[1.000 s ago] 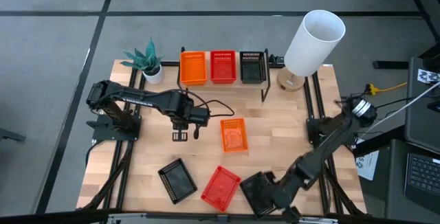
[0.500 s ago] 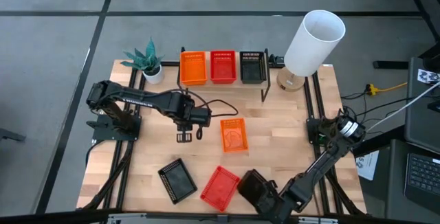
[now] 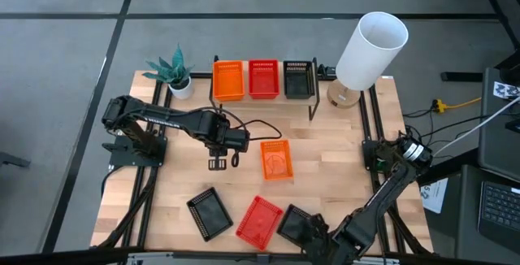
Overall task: Stack baskets on shelf by color
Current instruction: Stack the right black bin on the black bin on the shelf
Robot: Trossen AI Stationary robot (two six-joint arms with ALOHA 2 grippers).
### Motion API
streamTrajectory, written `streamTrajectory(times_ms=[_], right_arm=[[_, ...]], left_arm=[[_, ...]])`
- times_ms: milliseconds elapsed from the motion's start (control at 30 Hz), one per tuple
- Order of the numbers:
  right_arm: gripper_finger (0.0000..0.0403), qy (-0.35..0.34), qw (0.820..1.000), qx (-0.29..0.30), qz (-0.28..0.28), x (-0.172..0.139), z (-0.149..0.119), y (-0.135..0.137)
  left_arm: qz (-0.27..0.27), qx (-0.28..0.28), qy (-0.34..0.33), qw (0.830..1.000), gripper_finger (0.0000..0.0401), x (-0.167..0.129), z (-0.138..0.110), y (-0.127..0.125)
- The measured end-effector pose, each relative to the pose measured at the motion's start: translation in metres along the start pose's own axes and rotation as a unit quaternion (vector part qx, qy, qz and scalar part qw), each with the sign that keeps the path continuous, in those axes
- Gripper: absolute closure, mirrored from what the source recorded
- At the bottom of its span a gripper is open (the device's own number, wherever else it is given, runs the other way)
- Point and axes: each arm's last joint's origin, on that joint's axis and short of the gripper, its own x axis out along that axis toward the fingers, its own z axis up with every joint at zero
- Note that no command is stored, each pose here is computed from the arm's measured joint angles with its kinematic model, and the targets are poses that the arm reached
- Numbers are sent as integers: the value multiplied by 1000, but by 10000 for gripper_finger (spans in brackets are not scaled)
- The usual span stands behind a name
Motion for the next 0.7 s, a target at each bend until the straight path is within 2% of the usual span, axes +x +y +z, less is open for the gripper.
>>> streamTrajectory(times_ms=[100, 267, 533, 700], right_arm=[[311, 30, 999, -7, -30, -2, -6, -3], [311, 75, 997, -8, -18, 6, -17, -6], [311, 95, 995, -13, -29, 15, -27, -11], [311, 102, 994, -35, -33, 23, -35, -15]], left_arm=[[0, 0, -1, 1000, 296, 0, 0, 0], [0, 0, -1, 1000, 296, 0, 0, 0], [-2, -1, -10, 1000, 296, 0, 2, 0], [-3, -2, -15, 1000, 296, 0, 3, -1]])
